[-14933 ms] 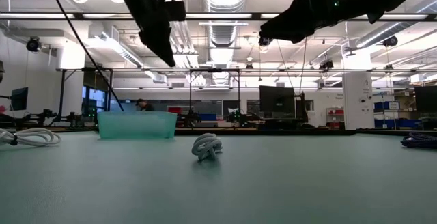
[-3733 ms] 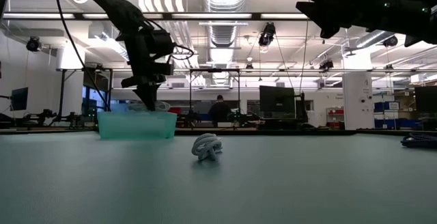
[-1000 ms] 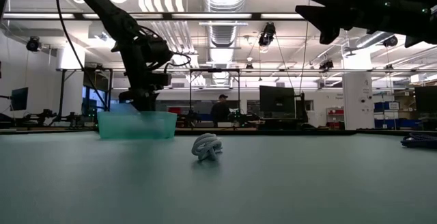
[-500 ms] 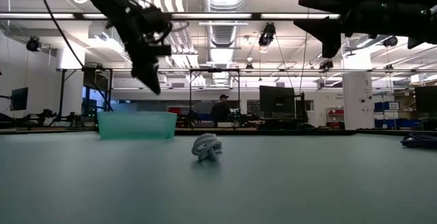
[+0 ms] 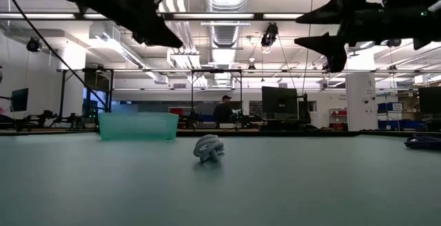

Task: Pick and place USB-C Cables
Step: Put the violet USB cable into the blue bin

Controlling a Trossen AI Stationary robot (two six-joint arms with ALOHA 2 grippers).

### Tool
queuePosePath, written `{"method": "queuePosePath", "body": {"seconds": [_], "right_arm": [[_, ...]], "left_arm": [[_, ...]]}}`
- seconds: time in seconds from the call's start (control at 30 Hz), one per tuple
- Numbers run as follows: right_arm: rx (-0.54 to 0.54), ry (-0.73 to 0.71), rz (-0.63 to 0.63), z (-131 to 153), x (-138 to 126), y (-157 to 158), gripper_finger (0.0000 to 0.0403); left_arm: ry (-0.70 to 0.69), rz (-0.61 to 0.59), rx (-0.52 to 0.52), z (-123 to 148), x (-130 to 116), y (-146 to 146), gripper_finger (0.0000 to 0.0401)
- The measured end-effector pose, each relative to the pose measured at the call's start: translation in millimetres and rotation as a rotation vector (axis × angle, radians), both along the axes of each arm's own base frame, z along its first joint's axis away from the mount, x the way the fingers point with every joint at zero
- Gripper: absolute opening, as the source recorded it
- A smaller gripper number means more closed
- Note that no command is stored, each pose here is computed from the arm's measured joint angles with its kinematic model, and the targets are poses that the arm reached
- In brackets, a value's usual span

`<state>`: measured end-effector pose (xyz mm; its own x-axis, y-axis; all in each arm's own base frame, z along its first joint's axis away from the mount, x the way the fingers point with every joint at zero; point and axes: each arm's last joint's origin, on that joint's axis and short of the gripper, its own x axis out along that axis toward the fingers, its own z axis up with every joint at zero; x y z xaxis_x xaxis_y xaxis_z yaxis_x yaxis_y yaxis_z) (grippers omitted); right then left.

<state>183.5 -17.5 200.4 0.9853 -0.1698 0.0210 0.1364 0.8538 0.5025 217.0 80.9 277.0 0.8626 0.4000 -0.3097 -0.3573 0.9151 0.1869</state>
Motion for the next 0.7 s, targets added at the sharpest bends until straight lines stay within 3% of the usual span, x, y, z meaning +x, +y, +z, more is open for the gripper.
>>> {"method": "queuePosePath", "body": {"seconds": [0.13, 0.37, 0.7], "right_arm": [[0.012, 0.152, 0.041, 8.9, 11.1, 5.5, 0.0215], [0.09, 0.393, 0.084, 37.1, 20.3, 16.6, 0.0215], [0.262, 0.481, 0.113, 54.2, 18.9, 32.9, 0.0215]], "left_arm": [[-0.115, -0.056, -0.019, -6.8, -3.0, -18.0, 0.0121], [-0.199, -0.115, -0.037, -15.2, -6.4, -33.6, 0.0121], [-0.189, -0.111, -0.06, -18.7, -3.6, -33.6, 0.0121]]}}
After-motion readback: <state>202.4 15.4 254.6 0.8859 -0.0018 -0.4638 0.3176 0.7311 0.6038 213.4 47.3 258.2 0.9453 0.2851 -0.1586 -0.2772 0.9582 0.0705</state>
